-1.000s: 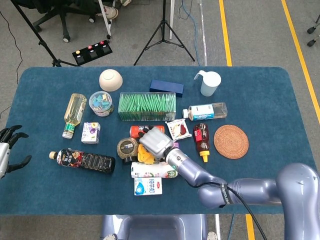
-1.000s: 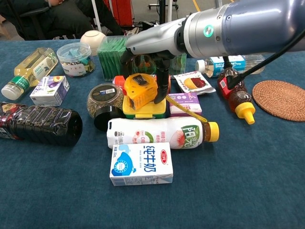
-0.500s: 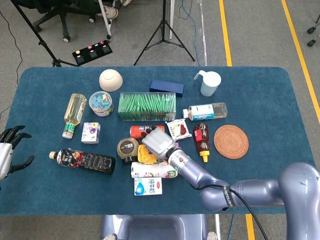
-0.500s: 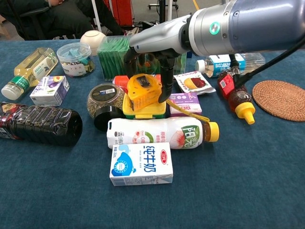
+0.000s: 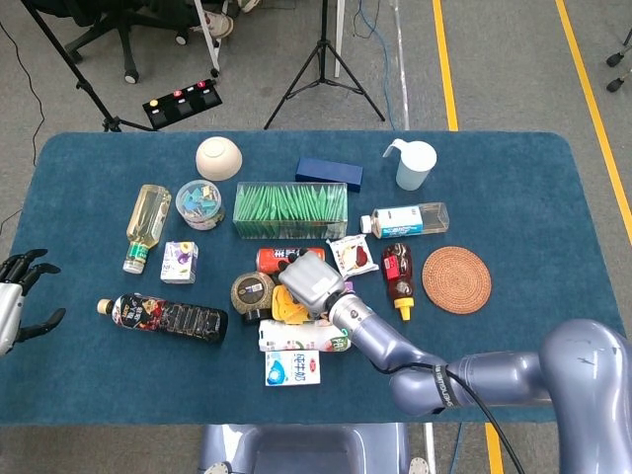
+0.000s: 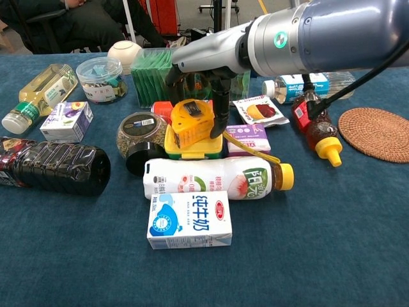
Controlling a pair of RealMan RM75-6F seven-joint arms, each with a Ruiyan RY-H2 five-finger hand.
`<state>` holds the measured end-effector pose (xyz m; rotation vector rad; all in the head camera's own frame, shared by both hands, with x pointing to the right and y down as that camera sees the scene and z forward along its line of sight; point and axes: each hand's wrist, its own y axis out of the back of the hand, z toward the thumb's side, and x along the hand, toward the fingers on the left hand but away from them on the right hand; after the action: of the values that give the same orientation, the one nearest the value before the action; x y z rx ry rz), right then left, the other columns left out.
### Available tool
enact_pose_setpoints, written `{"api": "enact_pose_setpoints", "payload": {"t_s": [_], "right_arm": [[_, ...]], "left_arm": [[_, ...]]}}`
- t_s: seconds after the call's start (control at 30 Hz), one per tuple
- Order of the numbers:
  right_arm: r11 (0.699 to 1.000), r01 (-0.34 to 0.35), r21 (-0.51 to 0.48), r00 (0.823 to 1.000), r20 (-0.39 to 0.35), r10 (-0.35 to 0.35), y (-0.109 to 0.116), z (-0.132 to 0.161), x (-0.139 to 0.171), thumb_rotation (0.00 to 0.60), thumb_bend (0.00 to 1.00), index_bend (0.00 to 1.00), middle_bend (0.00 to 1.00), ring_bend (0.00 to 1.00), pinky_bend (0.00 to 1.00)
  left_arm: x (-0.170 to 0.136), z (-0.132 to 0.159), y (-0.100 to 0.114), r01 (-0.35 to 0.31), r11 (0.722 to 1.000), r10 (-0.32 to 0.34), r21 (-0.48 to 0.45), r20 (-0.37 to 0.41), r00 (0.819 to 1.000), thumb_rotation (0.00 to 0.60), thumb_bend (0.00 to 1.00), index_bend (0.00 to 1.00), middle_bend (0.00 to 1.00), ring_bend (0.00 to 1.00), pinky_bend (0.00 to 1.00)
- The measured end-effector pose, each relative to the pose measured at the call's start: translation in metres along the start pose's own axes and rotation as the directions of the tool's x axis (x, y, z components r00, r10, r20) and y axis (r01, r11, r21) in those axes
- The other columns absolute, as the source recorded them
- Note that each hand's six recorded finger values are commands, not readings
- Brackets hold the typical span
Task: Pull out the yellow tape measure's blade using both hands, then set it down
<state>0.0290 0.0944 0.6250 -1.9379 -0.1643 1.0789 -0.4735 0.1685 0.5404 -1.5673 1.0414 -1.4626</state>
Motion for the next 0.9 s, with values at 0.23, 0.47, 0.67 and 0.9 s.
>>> {"api": "enact_pose_setpoints", "payload": {"t_s": [0.23,0.47,0.67,0.9], "right_arm": [[1.0,0.004,0.004,1.0,-0.003,-0.004,0.002,0.003,-0.001,0.6,0.0,0.39,0.32,0.33,0.33],[0.999,0.032,-0.017,0.999,0.002,-0.032,0.005,0.004,-0.002,0.6,0.05,0.6,0.5,0.54,0.56],[0.995,0.067,-0.07,0.998,0.016,-0.066,0.008,0.002,-0.001,0.6,0.08,0.65,0.57,0.62,0.65],[0.987,0.089,-0.131,0.996,0.035,-0.085,0.013,-0.004,0.012,0.6,0.1,0.65,0.57,0.63,0.67]], "left_arm": [[0.0,0.0,-0.001,0.004,1.0,-0.004,0.0,0.001,1.0,0.6,0.21,0.3,0.18,0.17,0.26],[0.0,-0.001,-0.002,0.007,1.0,-0.007,0.0,0.001,1.0,0.6,0.21,0.3,0.18,0.17,0.26],[0.001,0.002,-0.004,0.017,1.0,-0.017,0.004,0.012,1.0,0.6,0.21,0.3,0.18,0.17,0.26],[0.006,0.013,-0.004,0.019,1.0,-0.019,0.006,0.047,0.999,0.6,0.21,0.3,0.18,0.17,0.26]]}}
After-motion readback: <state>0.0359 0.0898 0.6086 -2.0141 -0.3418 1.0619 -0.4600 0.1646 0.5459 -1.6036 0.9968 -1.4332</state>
